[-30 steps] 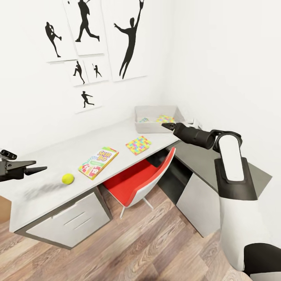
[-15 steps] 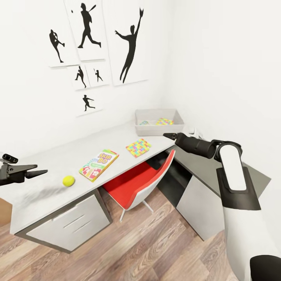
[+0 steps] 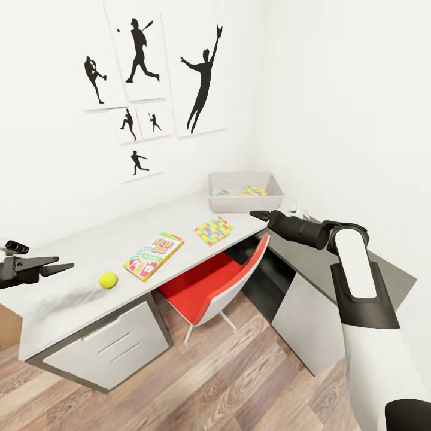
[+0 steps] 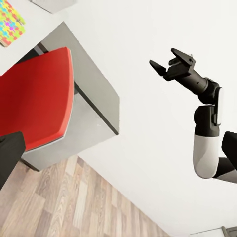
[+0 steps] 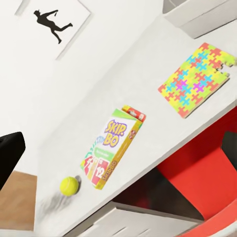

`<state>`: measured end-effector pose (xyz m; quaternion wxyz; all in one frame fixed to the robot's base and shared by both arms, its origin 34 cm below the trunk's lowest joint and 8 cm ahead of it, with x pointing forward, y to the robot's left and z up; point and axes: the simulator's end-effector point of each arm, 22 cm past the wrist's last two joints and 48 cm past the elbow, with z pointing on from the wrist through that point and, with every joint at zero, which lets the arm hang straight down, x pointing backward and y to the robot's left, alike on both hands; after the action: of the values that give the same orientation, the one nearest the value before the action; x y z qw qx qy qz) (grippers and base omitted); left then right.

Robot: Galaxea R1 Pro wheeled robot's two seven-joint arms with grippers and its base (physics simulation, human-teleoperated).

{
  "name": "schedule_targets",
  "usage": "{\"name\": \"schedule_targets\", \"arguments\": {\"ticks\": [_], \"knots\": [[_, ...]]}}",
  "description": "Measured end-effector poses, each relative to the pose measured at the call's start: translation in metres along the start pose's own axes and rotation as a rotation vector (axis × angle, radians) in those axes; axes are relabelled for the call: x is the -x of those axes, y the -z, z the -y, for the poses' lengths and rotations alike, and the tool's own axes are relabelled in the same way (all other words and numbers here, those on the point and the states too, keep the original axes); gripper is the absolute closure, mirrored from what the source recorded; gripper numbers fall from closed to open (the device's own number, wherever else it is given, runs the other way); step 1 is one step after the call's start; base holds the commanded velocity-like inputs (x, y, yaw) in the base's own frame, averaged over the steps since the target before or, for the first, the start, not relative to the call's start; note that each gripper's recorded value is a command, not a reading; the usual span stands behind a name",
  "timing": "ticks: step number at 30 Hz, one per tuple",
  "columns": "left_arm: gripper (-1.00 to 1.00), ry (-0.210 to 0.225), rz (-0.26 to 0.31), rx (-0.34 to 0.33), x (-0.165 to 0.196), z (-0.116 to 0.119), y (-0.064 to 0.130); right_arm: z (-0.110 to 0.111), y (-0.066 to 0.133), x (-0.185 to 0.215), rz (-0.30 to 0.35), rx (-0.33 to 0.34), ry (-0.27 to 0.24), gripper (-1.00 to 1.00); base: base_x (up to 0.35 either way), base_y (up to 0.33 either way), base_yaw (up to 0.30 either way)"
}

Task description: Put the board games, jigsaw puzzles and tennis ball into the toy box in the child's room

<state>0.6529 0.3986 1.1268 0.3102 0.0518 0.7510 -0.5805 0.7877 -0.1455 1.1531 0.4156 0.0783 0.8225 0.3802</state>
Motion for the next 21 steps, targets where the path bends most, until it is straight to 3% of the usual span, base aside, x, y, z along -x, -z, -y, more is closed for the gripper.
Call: {"name": "schedule_targets", "arguments": {"ticks": [21], "knots": [[-1.0, -0.017, -0.006, 0.031, -0.017, -0.009, 0.008, -0.021, 0.01, 0.007, 0.018, 0.024, 0.015, -1.0, 0.0, 0.0, 0.136]]}}
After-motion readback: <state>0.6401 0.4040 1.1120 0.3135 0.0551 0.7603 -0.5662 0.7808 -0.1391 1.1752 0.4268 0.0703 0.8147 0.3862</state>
